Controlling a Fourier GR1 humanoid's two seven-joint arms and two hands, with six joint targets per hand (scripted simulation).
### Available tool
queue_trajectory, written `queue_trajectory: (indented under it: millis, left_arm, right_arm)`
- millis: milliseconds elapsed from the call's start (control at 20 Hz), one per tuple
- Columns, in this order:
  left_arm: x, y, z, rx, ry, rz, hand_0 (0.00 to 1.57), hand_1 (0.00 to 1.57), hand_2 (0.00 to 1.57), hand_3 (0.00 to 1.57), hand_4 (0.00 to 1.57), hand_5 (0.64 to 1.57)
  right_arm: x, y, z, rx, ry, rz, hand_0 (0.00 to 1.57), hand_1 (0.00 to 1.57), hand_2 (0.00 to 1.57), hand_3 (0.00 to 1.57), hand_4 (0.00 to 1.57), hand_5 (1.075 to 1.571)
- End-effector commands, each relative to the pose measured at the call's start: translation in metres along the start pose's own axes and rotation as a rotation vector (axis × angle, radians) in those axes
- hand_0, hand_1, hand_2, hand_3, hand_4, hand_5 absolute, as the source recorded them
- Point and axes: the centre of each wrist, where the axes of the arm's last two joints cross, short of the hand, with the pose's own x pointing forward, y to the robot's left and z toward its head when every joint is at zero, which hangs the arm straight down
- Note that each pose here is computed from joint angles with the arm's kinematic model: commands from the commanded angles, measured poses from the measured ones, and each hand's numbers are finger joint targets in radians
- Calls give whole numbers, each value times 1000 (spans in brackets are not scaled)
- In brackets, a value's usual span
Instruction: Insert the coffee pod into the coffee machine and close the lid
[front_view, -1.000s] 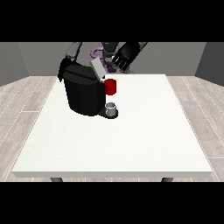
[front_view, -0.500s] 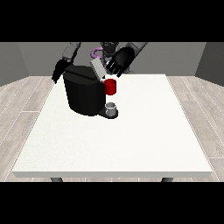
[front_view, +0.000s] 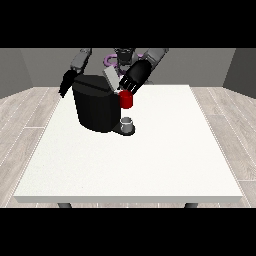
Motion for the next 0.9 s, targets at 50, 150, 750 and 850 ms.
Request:
queue_trajectory:
  millis: [50,150,750,850]
  left_arm:
    - [-5,1,1,-23,-2,0,1200,1200,1245,1209,439,1571]
    - [14,7,-3,20,-64,-10,1193,1193,1234,1191,434,1571]
    - [1,6,-3,35,-11,-11,1207,1207,1244,1206,356,1571]
    - [9,14,-3,62,-49,-26,1217,1217,1242,1195,357,1571]
  right_arm:
    - [-10,-10,5,-2,-1,-3,0,0,0,0,153,1571]
    - [9,-19,-16,-32,-57,-4,0,0,0,0,33,1571]
    - [13,-7,-8,5,-8,-23,0,0,0,0,0,1571]
    - [17,1,-11,-30,-30,-19,0,0,0,0,0,1571]
